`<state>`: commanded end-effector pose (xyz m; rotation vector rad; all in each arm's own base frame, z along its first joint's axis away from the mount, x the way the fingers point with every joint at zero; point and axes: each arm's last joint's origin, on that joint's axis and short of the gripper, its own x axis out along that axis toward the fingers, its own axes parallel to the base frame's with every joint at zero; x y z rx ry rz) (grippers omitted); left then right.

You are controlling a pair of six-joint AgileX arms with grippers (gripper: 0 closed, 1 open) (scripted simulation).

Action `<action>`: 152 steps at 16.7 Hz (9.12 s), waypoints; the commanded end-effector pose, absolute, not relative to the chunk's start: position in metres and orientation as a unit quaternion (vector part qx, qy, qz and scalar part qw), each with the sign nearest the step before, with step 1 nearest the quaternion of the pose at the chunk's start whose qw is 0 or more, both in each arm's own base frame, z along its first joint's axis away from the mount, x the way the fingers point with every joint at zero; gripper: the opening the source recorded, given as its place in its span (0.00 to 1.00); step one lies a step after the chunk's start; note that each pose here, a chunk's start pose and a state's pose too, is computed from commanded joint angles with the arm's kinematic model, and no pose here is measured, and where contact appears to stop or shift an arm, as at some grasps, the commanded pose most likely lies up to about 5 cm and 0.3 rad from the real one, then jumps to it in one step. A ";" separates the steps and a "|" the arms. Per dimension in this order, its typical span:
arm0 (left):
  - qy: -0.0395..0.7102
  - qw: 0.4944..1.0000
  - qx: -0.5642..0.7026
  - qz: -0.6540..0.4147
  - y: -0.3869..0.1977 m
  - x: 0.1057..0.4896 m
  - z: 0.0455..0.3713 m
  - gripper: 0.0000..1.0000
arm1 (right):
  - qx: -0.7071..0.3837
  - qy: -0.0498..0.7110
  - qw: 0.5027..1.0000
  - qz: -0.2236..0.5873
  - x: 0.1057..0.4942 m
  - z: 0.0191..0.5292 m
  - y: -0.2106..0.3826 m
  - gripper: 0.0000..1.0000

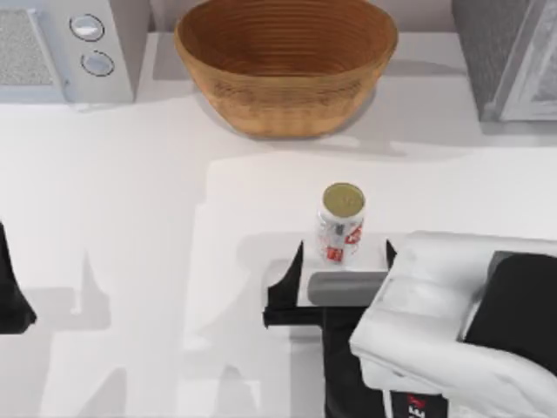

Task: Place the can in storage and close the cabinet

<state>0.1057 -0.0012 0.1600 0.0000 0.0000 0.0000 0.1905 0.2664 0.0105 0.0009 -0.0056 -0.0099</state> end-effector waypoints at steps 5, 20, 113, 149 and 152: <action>0.000 1.000 0.000 0.000 -0.001 0.106 0.160 1.00 | -0.004 0.000 1.000 -0.006 0.193 0.007 0.266 1.00; 0.000 1.000 0.000 0.000 -0.001 0.106 0.160 1.00 | 0.000 -0.003 1.000 -0.005 0.251 0.011 0.266 0.85; 0.000 1.000 0.000 0.000 -0.001 0.106 0.160 1.00 | 0.002 0.002 1.000 -0.002 0.169 0.418 0.018 0.00; 0.000 1.000 0.000 0.000 -0.001 0.106 0.160 1.00 | 0.002 0.006 1.000 -0.002 0.396 0.532 0.047 0.00; 0.000 1.000 0.000 0.000 -0.001 0.106 0.160 1.00 | 0.002 0.000 1.000 -0.001 0.404 0.531 0.045 0.00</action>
